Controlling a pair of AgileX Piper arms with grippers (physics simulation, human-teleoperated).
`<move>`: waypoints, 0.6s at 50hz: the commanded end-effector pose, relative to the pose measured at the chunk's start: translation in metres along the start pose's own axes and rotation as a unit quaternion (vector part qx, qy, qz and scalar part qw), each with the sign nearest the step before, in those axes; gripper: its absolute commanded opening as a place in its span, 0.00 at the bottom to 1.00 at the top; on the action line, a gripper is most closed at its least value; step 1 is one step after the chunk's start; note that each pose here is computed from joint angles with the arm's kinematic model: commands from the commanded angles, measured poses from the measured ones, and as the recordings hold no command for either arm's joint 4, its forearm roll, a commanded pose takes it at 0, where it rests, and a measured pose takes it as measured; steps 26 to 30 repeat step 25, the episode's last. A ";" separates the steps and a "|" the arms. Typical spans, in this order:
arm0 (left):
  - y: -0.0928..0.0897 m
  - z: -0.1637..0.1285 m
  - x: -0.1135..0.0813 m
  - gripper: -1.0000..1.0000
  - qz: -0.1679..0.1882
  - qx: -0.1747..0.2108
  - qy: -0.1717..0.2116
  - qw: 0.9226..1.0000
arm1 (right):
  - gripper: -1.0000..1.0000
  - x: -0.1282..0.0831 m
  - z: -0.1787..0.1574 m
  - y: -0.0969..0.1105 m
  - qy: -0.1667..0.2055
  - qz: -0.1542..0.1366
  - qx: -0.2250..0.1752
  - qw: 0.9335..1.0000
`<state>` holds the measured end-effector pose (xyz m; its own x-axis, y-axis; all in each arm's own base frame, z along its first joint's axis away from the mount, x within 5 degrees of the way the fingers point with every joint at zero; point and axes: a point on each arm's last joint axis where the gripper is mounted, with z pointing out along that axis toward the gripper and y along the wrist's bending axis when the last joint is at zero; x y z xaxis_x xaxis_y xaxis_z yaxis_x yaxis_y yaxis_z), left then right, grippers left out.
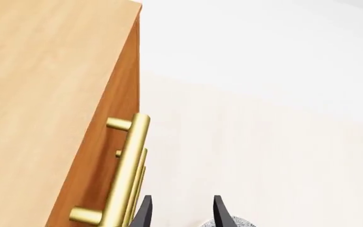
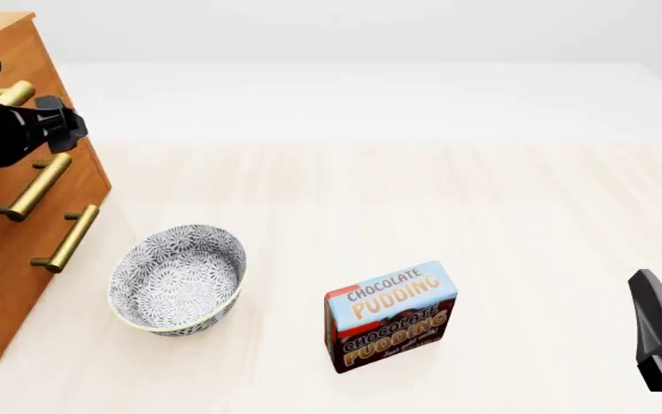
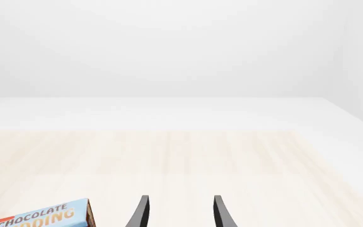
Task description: Put the butter at the back in the top drawer of the cabinet and close it.
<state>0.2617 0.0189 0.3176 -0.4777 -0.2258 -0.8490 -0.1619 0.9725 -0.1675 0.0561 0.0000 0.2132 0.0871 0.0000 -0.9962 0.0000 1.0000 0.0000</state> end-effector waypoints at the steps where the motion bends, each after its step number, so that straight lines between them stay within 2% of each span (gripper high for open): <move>1: 0.017 0.002 -0.003 1.00 0.021 -0.030 -0.004 0.999 | 1.00 0.000 0.000 0.000 0.000 0.000 0.000 1.000; 11: 0.020 -0.002 -0.004 1.00 0.022 -0.035 -0.007 0.999 | 1.00 0.000 0.000 0.000 0.000 0.000 0.000 1.000; 30: 0.013 -0.022 -0.005 1.00 0.027 -0.024 -0.020 0.999 | 1.00 0.000 0.000 0.000 0.000 0.000 0.000 1.000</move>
